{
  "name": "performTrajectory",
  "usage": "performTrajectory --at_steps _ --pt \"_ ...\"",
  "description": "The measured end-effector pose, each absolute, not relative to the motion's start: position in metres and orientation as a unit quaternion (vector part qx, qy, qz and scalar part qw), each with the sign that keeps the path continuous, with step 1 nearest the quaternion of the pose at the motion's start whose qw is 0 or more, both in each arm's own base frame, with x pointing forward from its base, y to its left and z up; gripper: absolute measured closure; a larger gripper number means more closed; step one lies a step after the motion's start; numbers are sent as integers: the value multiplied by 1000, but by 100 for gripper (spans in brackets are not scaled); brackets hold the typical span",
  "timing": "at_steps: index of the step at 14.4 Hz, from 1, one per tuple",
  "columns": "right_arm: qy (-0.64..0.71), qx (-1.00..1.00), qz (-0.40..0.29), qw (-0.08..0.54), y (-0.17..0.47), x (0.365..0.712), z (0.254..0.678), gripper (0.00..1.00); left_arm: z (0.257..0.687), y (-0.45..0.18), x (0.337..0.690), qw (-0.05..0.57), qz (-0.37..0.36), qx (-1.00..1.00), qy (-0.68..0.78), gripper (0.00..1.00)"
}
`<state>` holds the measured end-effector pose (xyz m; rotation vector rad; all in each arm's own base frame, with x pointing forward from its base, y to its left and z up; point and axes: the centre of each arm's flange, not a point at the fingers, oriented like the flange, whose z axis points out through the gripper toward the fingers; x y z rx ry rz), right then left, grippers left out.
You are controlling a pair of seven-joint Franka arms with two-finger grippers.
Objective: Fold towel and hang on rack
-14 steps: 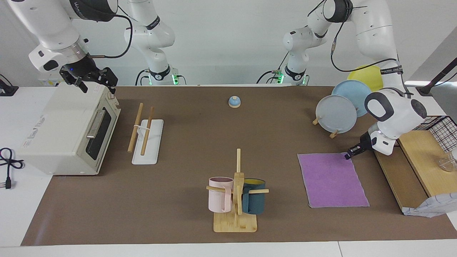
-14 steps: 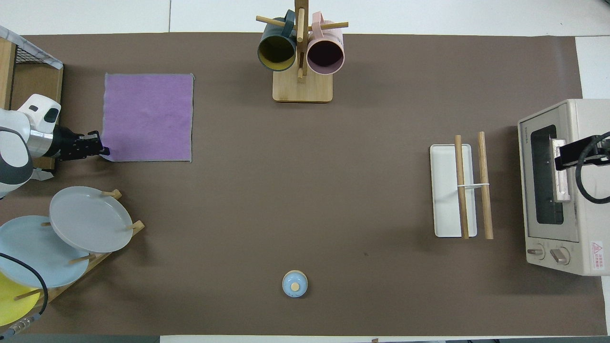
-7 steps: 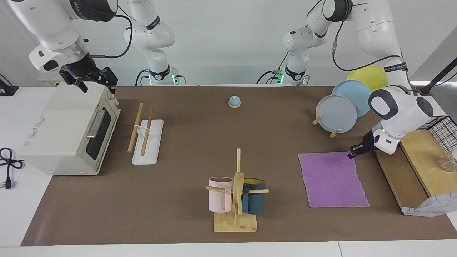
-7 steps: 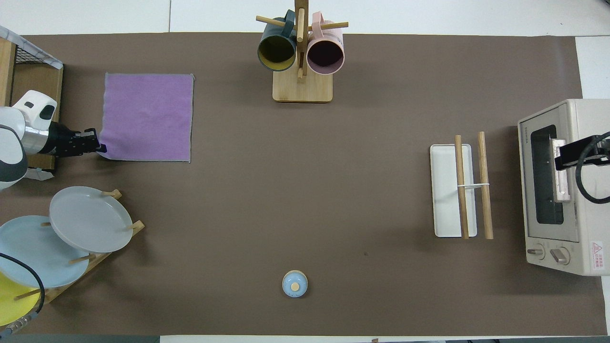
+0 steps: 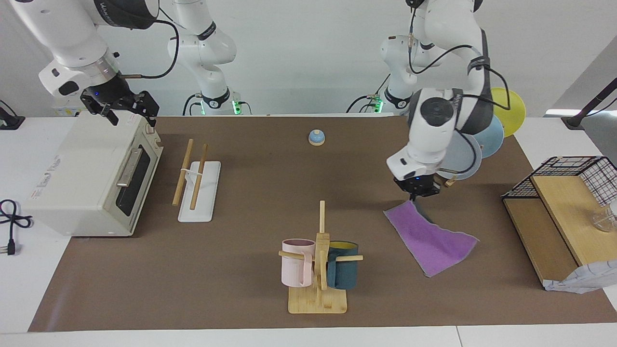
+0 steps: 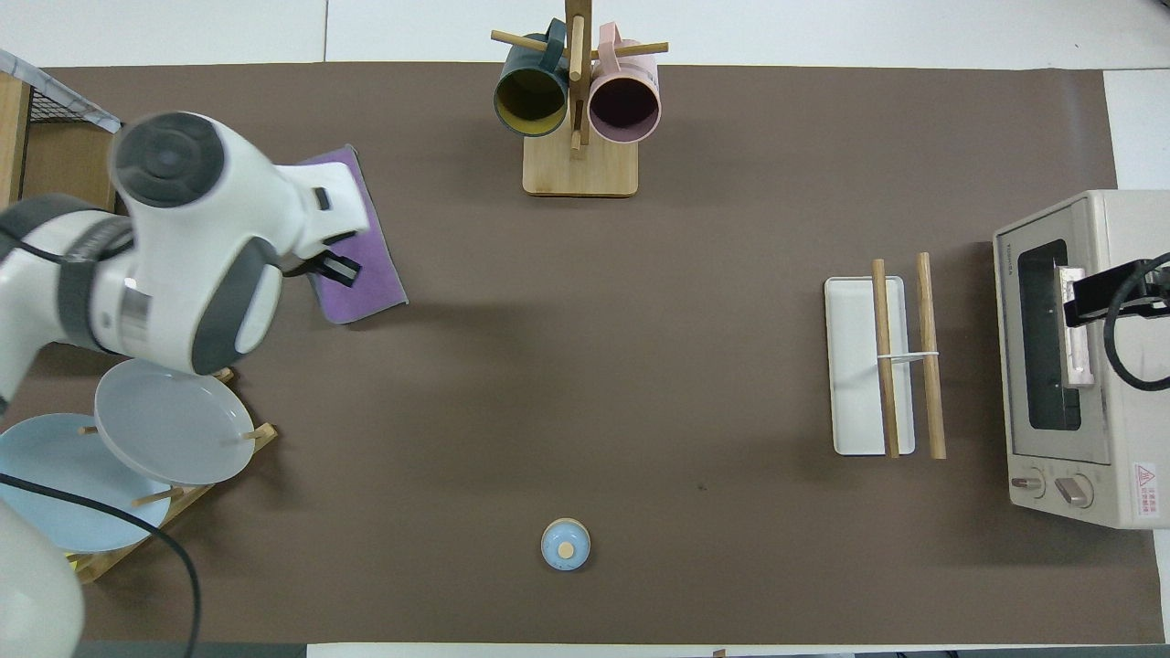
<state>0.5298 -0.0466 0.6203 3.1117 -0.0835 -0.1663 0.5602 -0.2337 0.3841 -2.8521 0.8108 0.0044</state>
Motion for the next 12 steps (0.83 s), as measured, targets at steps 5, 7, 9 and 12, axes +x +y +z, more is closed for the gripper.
performTrajectory --at_steps 5,7,9,12 --pt "-27 998 -53 12 -47 530 620 0 336 -228 540 82 2 -973 215 98" --pt "-27 998 -53 12 -47 530 620 0 339 -228 540 73 1 -978 198 92" --pt "-27 998 -53 12 -47 530 620 0 344 -226 541 59 1 -982 181 72" --pt "-27 998 -53 12 -47 530 620 0 364 -190 556 -11 0 -991 133 38"
